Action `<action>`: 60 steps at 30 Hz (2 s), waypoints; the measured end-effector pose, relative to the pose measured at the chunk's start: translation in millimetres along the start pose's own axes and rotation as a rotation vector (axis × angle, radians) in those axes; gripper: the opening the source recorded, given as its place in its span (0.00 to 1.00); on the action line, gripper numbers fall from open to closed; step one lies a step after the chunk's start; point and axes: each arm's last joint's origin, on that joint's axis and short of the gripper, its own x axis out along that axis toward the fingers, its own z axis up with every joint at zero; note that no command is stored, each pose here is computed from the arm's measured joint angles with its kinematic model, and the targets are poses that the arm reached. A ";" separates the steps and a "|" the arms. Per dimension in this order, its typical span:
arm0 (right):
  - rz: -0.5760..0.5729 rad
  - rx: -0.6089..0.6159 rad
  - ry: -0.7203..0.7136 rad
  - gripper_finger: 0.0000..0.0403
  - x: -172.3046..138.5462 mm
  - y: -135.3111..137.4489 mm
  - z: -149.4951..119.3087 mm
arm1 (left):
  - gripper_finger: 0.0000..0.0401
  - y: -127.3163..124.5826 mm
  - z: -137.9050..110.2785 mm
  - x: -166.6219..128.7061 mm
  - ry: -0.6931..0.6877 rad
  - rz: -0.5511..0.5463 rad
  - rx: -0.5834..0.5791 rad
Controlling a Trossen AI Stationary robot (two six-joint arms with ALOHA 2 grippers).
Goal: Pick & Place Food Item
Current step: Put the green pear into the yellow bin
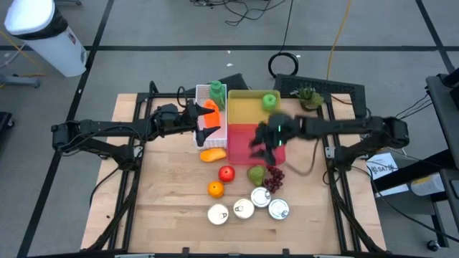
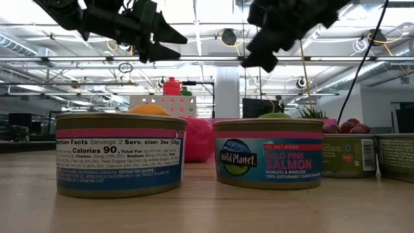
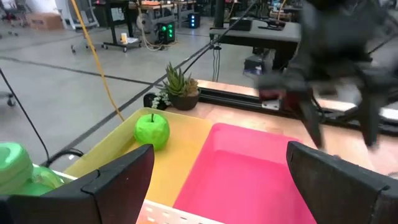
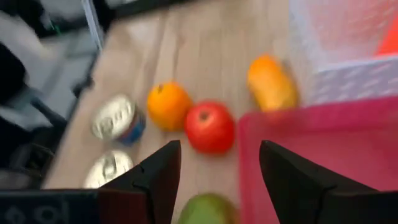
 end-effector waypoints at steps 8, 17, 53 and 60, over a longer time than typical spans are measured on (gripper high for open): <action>-0.139 -0.017 -0.122 0.50 31.2 52.4 -61.0 | 0.94 -4.2 -0.2 0.1 0.001 -0.017 -0.029; -0.125 -0.092 -0.329 0.51 31.1 55.5 -87.7 | 0.94 -11.7 -0.3 0.3 -0.004 -0.046 -0.001; -0.273 -0.301 0.380 0.50 65.3 57.4 -101.3 | 0.94 -11.4 -3.2 0.3 0.025 -0.042 0.035; -0.270 -0.313 0.346 0.47 65.1 53.4 -98.3 | 0.94 -11.4 -3.2 0.3 0.025 -0.042 0.036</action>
